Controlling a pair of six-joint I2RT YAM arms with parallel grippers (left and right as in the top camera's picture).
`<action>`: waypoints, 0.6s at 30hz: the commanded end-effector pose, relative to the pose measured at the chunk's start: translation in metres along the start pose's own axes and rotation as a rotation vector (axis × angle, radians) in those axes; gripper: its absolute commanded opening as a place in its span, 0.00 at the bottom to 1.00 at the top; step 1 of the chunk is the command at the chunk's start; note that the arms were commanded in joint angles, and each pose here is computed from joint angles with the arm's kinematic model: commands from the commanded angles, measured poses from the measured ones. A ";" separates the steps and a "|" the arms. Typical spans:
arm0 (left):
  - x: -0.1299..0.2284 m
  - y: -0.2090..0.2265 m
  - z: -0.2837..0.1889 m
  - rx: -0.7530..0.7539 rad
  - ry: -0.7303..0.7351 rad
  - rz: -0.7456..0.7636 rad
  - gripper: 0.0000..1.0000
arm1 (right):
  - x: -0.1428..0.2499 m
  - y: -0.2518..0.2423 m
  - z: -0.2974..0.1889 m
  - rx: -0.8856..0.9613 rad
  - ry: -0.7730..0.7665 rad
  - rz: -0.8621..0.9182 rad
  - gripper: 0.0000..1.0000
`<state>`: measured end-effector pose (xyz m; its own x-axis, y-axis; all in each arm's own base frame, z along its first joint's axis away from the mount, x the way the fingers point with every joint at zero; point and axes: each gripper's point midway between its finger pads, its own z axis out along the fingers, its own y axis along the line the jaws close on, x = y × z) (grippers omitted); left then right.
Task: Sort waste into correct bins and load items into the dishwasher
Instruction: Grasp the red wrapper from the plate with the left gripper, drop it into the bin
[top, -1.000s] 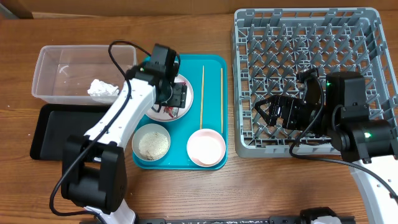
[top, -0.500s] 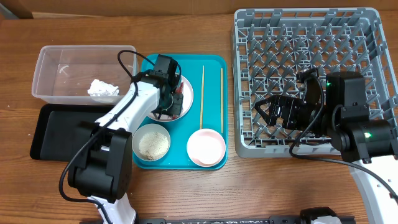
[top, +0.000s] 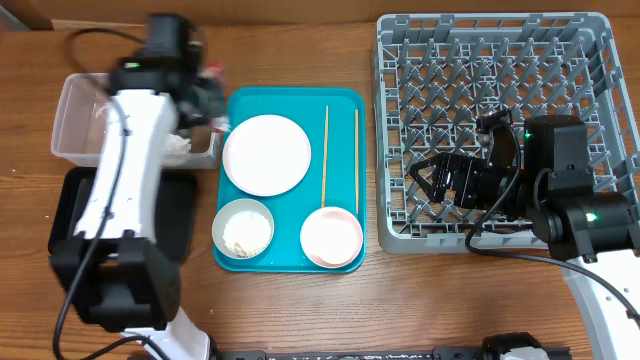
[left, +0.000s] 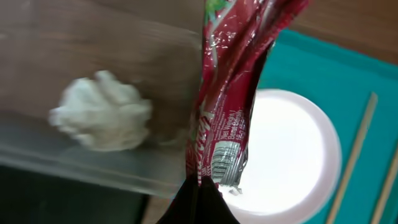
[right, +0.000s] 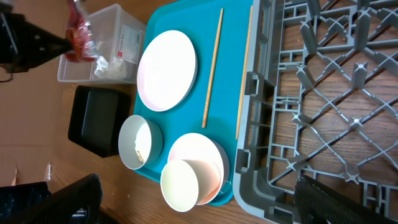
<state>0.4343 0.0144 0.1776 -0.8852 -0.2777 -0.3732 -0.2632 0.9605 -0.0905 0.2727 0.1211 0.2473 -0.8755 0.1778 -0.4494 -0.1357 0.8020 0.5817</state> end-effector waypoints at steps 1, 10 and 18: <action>-0.001 0.041 0.010 -0.083 0.013 -0.137 0.04 | -0.007 0.005 -0.007 -0.006 -0.032 -0.013 1.00; 0.008 0.016 0.021 0.056 0.089 -0.085 0.70 | -0.007 0.005 -0.007 -0.006 -0.032 -0.013 1.00; 0.077 -0.071 -0.012 0.206 0.288 0.126 0.50 | -0.007 0.005 -0.007 -0.005 -0.032 -0.013 1.00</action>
<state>0.3921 -0.0197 0.1460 -0.9542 -0.2783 -0.1101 -0.2554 0.9489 -0.1855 0.2726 0.1212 0.2473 -0.8756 0.1774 -0.4492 -0.1359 0.8019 0.5818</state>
